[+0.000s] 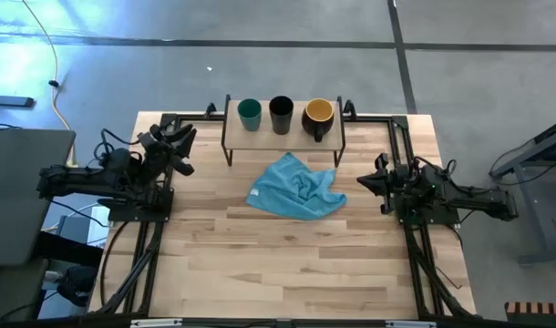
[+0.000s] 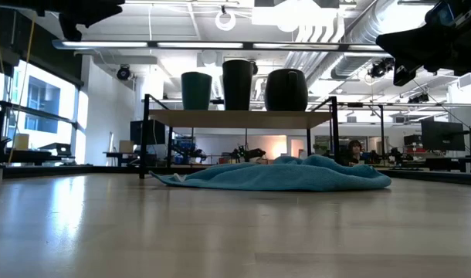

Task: Stack small to large cups/mugs on shelf
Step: Return to Home Position

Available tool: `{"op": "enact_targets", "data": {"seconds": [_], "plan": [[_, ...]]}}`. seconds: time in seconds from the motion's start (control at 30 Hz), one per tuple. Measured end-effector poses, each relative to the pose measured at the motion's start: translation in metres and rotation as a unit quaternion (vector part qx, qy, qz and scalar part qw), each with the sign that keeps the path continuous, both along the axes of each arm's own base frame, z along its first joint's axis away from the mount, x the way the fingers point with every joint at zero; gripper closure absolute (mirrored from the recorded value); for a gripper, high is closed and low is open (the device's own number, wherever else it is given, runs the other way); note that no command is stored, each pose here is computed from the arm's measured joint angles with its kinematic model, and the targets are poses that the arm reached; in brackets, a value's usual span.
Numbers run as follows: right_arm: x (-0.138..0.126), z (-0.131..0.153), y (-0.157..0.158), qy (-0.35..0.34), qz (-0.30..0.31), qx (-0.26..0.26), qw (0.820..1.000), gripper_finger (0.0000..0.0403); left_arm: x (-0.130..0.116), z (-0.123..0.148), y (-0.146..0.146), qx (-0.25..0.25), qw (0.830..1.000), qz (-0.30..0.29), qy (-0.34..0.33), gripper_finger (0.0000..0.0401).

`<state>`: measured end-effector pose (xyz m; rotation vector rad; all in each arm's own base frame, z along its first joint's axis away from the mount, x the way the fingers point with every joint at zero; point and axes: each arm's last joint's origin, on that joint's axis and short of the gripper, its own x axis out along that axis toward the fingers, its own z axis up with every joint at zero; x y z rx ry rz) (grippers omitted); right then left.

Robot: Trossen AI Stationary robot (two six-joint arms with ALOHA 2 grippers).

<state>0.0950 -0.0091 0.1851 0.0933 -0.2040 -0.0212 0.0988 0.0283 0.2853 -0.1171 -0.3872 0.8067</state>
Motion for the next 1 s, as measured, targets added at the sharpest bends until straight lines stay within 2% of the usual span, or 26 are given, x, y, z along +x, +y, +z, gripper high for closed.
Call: {"op": "enact_targets", "data": {"seconds": [0.4, 0.6, 1.0], "plan": [[0.0, -0.001, 0.0, 0.004, -0.008, -0.002, 1.0, 0.0402, 0.001, -0.021, 0.0, -0.036, 0.999, -0.025, -0.025, 0.0304], [0.0, -0.001, -0.001, 0.004, -0.008, 0.001, 1.0, 0.0402, 0.003, -0.026, -0.002, -0.008, 0.998, -0.063, -0.028, 0.0304], [0.0, -0.002, -0.001, 0.008, -0.007, 0.01, 1.0, 0.0402, 0.001, -0.039, -0.005, -0.005, 0.995, -0.079, -0.057, 0.0304]]}}
